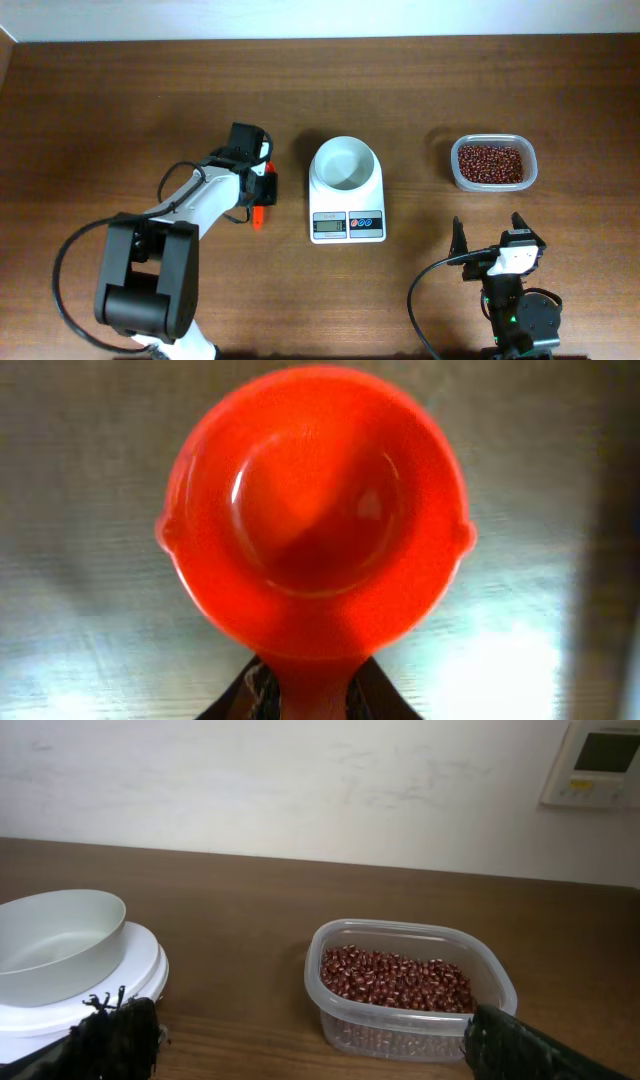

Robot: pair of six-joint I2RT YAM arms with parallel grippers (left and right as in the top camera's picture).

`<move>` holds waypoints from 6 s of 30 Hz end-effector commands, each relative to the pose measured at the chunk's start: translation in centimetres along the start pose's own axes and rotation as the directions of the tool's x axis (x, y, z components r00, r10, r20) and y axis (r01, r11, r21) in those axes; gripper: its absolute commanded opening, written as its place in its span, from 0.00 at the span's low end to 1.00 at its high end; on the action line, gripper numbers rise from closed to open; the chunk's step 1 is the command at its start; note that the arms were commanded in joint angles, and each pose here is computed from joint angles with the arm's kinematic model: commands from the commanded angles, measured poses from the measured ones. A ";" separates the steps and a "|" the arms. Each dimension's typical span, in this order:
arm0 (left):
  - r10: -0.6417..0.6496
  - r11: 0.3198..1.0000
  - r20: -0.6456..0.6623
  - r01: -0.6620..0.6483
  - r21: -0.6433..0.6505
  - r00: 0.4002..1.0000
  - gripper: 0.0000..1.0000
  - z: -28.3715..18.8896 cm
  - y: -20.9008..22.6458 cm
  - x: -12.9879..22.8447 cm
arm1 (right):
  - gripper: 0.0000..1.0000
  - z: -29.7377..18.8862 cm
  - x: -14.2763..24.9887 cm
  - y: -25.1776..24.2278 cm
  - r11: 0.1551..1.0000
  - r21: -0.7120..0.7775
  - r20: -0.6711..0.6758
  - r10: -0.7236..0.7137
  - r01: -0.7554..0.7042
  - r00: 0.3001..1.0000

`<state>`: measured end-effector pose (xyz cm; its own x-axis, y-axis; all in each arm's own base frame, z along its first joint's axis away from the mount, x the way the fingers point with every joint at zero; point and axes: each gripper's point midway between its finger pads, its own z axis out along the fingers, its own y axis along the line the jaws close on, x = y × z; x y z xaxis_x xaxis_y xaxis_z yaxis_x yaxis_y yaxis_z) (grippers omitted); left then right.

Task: Scoop item into bowl and weigh 50g on scale
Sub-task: 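Grasp the orange scoop with the left gripper and lift it, then hand the scoop from the left gripper to the right gripper above the scale, then carry the scoop with the right gripper into the bean tub, then press the scale's button with the left gripper tip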

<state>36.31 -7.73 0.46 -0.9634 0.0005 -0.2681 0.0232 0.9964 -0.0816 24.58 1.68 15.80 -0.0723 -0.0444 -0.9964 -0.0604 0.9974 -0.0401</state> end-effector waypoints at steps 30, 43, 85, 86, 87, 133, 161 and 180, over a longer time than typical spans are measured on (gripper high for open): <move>-0.319 0.087 -0.770 0.826 0.557 0.552 0.00 -23.2 -13.2 -5.8 | 0.99 1.4 -24.2 8.0 0.842 -0.352 -0.571 0.153 -0.409 0.807; -0.425 0.017 -0.749 0.832 0.555 0.508 0.00 -23.4 -16.6 -8.6 | 0.68 7.5 -17.4 20.6 0.861 -0.295 -0.739 0.068 -0.413 0.670; -0.005 0.749 0.242 -0.157 0.644 0.970 0.99 -15.6 -13.3 -5.1 | 0.04 11.5 -8.5 -9.9 0.977 0.172 -0.945 0.199 -0.124 0.261; 0.017 0.776 0.242 -0.166 0.608 0.970 0.99 -15.1 -12.7 -4.7 | 0.04 11.9 -7.7 -9.9 0.977 0.158 -0.951 0.189 -0.140 0.245; 0.063 0.815 0.245 -0.192 0.547 0.967 0.99 -14.3 -11.7 -4.1 | 0.04 12.6 -6.3 -10.0 0.977 0.148 -0.960 0.179 -0.155 0.213; 0.180 0.912 0.229 -0.249 0.325 0.957 0.00 -12.2 -8.0 -3.1 | 0.99 16.9 1.8 -8.4 0.982 0.040 -0.991 0.062 -0.183 0.120; 0.951 0.299 -0.066 -0.953 -0.036 0.301 0.00 -2.8 -19.3 10.8 | 0.99 16.9 1.8 -8.4 0.982 0.040 -0.991 0.062 -0.183 0.120; 0.933 0.327 -0.055 -0.903 -0.280 0.355 0.00 0.8 -18.9 5.9 | 0.99 16.9 1.8 -8.4 0.982 0.040 -0.991 0.062 -0.183 0.120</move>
<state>31.01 -27.04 2.25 -0.3378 0.9249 -0.1743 0.7739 0.3784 0.5079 41.27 -5.86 12.66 -0.9996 0.0097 -0.0271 0.0057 0.9894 0.1452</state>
